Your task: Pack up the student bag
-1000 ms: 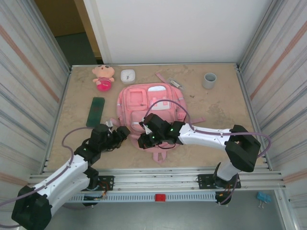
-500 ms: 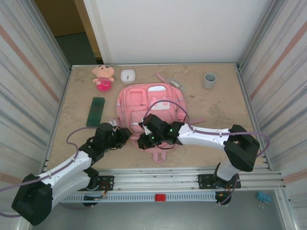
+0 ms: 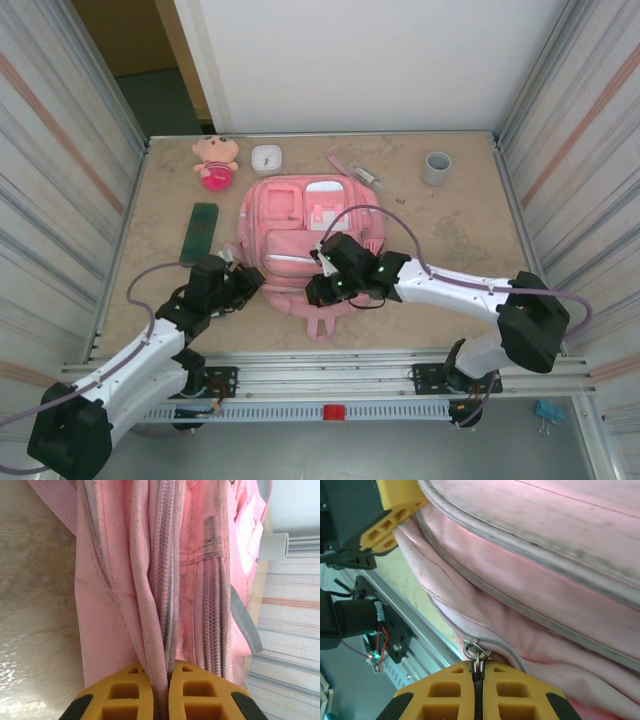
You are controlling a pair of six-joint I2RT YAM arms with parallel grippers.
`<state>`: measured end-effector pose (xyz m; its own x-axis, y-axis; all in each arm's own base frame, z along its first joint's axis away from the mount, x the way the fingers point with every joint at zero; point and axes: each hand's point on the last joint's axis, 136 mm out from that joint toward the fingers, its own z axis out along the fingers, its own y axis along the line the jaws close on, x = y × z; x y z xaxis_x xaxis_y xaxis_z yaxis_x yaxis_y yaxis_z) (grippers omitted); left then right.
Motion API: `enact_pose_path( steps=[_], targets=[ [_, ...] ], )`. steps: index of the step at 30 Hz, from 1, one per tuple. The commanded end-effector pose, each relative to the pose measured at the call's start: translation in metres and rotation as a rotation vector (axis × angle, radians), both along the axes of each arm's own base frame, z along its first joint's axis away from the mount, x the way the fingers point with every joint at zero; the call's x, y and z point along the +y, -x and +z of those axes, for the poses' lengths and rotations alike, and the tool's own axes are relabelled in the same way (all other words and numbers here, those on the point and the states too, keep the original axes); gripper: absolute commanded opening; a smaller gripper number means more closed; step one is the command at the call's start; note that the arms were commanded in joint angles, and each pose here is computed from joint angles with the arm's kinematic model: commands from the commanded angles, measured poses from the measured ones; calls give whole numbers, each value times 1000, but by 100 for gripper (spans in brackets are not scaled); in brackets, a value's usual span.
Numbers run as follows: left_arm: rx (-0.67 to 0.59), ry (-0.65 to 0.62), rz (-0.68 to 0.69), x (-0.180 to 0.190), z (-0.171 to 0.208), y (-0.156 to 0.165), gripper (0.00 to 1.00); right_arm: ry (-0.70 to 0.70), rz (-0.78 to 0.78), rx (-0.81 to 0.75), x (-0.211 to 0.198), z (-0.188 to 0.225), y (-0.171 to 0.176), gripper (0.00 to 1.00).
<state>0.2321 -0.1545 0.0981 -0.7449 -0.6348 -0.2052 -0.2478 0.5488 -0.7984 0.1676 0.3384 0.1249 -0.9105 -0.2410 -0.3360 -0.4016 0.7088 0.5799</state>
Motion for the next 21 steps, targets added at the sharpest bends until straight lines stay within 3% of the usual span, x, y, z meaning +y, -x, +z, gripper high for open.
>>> enact_pose_path(
  steps=[1,18,19,21],
  targets=[
    [-16,-116,47,20,-3,-8,0,81,-15,15,-35,-8,1,0],
    [-62,-222,0,25,15,-15,1,105,-78,77,-81,-21,-7,0],
    [-68,-226,-7,24,17,-16,6,93,-72,76,-79,-20,-7,0],
    [-88,-241,-27,23,20,-17,33,75,-69,64,-74,-16,-7,0]
  ],
)
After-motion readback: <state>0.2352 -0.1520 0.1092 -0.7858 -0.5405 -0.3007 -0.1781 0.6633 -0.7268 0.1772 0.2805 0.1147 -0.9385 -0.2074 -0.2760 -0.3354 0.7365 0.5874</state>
